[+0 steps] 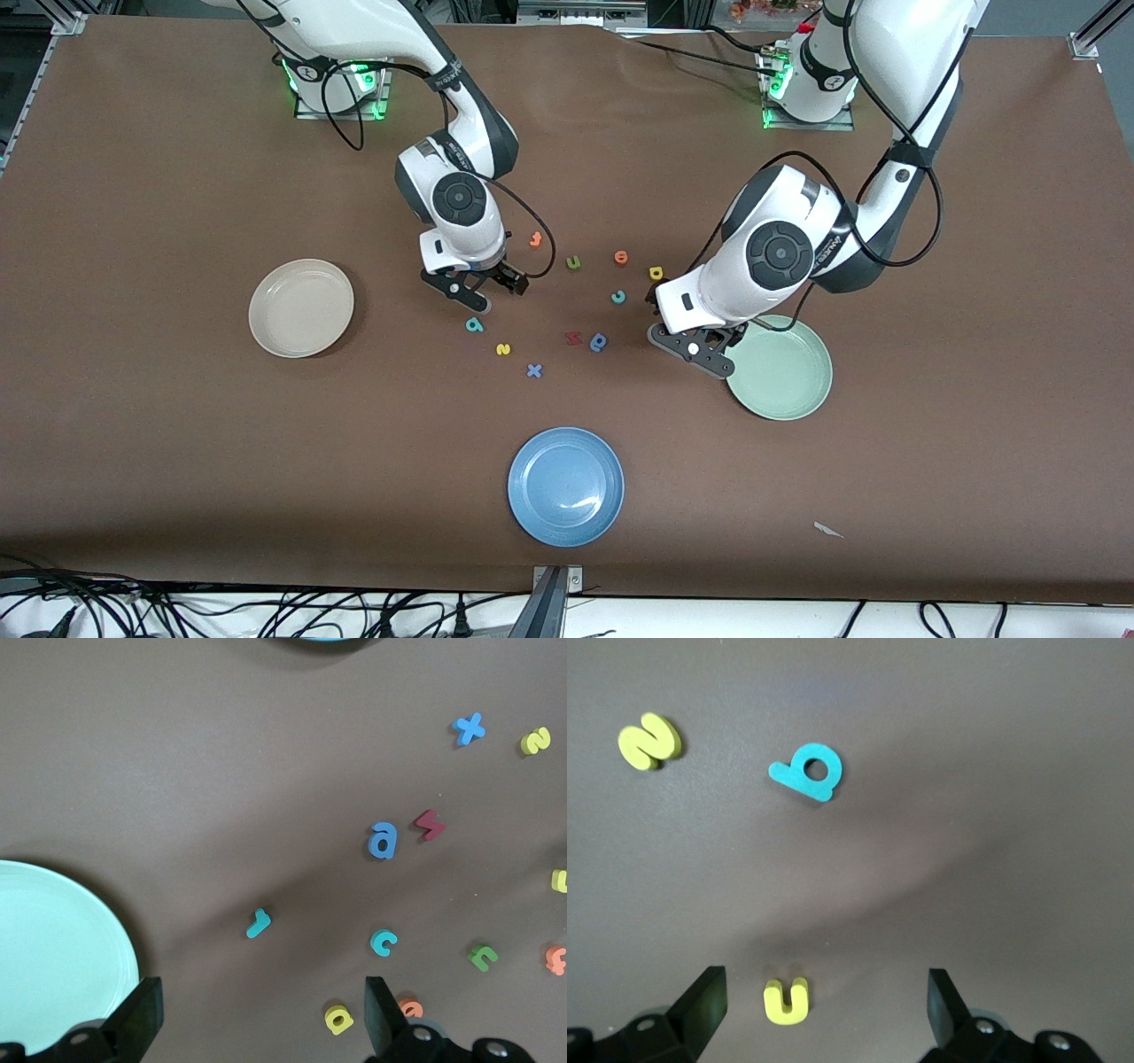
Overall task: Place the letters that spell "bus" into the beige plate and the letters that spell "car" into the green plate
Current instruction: 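Move the right gripper to the yellow u while the left gripper reaches the teal r, then grasp the yellow u with the right gripper while the left gripper grasps the r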
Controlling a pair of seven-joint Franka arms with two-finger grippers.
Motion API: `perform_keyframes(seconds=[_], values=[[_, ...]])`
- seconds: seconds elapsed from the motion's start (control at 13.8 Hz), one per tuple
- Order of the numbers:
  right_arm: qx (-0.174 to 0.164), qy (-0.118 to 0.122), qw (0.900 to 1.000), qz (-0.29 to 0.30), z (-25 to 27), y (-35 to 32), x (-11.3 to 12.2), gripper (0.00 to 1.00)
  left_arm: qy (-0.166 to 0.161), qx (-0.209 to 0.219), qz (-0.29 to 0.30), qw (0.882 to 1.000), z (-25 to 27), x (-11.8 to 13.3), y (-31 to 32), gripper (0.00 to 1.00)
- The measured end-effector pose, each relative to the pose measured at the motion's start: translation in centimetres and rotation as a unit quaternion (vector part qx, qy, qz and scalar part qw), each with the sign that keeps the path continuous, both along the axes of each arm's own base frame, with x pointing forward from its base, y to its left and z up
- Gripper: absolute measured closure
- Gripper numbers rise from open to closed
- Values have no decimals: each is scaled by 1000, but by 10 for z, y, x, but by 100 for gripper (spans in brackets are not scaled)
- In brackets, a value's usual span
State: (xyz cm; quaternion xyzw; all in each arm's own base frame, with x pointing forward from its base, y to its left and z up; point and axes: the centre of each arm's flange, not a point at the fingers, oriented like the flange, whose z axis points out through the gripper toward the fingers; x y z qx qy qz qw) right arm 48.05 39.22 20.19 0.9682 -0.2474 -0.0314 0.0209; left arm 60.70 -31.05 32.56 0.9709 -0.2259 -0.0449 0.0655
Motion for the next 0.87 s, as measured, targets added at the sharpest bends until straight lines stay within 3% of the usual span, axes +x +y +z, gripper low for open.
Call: perform_keyframes(seconds=[0.44, 0.87], values=[[16, -19, 1000, 7, -14, 10, -3, 0, -5, 19, -11, 1000, -7, 0, 4, 0], [23, -21, 999, 13, -29, 18, -9, 5, 21, 22, -25, 999, -58, -7, -10, 0]])
